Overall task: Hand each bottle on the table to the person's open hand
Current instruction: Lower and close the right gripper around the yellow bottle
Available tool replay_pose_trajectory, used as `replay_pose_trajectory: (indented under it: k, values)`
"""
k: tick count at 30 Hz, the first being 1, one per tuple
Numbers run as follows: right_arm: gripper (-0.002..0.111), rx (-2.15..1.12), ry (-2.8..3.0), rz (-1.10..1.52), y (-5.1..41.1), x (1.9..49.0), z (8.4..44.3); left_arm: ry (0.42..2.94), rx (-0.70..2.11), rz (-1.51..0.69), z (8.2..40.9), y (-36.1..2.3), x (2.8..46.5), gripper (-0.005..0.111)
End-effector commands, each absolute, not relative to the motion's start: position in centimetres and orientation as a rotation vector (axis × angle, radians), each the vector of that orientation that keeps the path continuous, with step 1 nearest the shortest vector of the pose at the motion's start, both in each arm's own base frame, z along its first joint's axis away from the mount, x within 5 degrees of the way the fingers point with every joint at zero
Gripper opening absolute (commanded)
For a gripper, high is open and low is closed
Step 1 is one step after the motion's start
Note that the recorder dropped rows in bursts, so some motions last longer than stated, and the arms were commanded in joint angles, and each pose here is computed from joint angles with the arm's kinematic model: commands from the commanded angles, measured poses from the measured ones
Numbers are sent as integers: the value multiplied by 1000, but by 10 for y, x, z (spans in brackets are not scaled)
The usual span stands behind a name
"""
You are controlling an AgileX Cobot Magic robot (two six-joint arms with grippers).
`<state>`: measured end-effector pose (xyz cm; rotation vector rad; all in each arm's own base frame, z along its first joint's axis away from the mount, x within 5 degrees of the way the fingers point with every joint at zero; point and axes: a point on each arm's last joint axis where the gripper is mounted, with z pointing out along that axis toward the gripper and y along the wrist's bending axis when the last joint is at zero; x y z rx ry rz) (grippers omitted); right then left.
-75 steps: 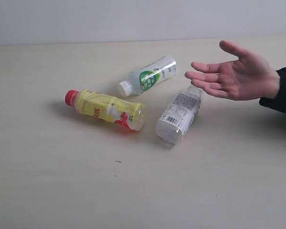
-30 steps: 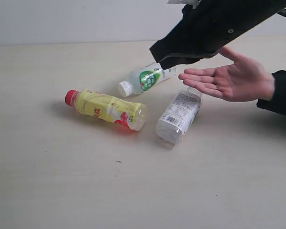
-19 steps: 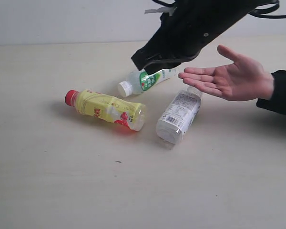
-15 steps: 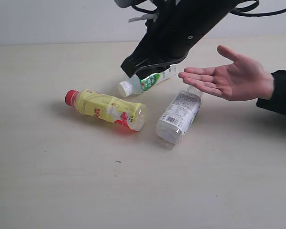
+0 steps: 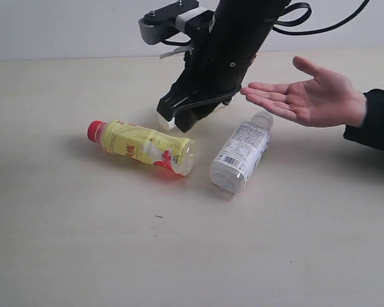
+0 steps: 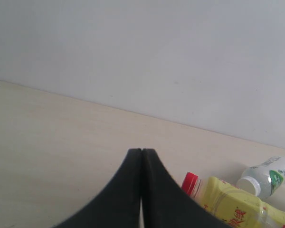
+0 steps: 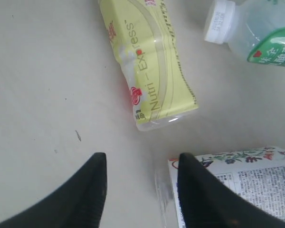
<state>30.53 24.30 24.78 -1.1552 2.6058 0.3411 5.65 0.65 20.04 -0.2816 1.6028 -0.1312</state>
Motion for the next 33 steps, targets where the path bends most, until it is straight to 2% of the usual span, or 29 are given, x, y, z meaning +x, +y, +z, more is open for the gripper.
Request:
replay_pose_trajectory:
  k: [1,8,12,15,18,26,33]
  values:
    - [47,-1139,2587,345,245,307,250,1595,-280,-128,201,7,56,0]
    - [47,-1123,2510,353,252,310,254,1595,-280,-128,201,7,56,0]
    - [48,-1228,2444,335,265,308,260,1595,-280,-128,201,7,56,0]
    - [58,-1272,2439,312,273,313,259,1595,-280,-128,201,7,56,0]
    - [64,-1322,2425,306,278,319,252,1595,-280,-128,201,7,56,0]
    - [68,-1423,2434,256,286,331,211,1595,-280,-128,201,7,56,0]
    - [72,-1475,2376,193,289,340,192,1595,-280,-128,201,7,56,0]
